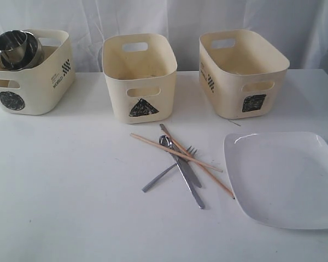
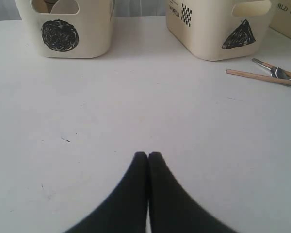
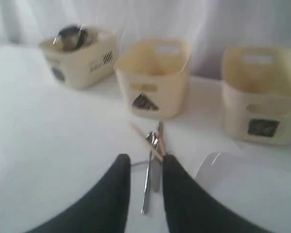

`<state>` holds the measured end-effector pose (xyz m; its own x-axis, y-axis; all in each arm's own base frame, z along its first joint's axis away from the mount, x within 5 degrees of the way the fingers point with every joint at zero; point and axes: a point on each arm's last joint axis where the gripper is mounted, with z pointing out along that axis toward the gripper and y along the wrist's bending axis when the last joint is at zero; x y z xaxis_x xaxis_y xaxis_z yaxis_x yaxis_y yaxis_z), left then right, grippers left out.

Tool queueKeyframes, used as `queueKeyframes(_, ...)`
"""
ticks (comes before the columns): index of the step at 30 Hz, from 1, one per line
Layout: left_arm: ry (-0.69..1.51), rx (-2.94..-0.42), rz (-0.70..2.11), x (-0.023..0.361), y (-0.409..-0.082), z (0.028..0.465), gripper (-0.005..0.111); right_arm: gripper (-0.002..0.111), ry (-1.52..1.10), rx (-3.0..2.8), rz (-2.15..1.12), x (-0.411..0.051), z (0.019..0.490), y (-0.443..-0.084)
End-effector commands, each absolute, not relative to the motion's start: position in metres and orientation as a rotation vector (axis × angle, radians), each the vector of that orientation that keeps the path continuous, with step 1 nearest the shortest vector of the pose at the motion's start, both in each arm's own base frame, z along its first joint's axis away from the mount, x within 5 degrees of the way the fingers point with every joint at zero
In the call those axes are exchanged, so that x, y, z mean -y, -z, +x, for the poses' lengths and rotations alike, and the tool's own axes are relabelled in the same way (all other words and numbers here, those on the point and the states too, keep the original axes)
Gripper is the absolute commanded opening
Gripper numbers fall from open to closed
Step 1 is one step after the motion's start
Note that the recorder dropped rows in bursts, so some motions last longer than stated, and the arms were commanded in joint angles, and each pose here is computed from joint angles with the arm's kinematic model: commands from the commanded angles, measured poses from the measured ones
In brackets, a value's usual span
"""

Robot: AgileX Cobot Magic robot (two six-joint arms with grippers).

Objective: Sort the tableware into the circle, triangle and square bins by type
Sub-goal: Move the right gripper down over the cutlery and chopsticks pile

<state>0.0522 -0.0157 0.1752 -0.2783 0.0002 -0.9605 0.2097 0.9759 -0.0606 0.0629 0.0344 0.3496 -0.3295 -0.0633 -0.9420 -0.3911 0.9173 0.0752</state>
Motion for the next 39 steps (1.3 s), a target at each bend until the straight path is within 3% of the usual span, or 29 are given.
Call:
queueKeyframes(1, 0.21, -1.843, 0.152, 0.016, -0.174, 0.052, 0.0, 0.053, -0.325, -2.116, -0.544, -0.048, 0.132, -0.359)
queueKeyframes(3, 0.21, -1.843, 0.152, 0.016, -0.174, 0.052, 0.0, 0.058, -0.306, -2.25, -0.63, -0.057, 0.172, -0.355)
queueKeyframes(8, 0.21, -1.843, 0.152, 0.016, -0.174, 0.052, 0.0, 0.06, -0.091, -2.425, -0.906, -0.094, 0.257, -0.331)
queueKeyframes(15, 0.21, -1.843, 0.152, 0.016, -0.174, 0.052, 0.0, 0.067, -0.036, -2.528, -1.102, -0.159, 0.336, -0.274)
queueKeyframes(24, 0.21, -1.843, 0.152, 0.016, -0.174, 0.052, 0.0, 0.067, -0.048, -2.634, -1.132, -0.193, 0.388, -0.205)
queueKeyframes(39, 0.21, -1.843, 0.152, 0.016, -0.174, 0.052, 0.0, 0.068, -0.021, -2.676, -1.128, -0.194, 0.412, -0.159)
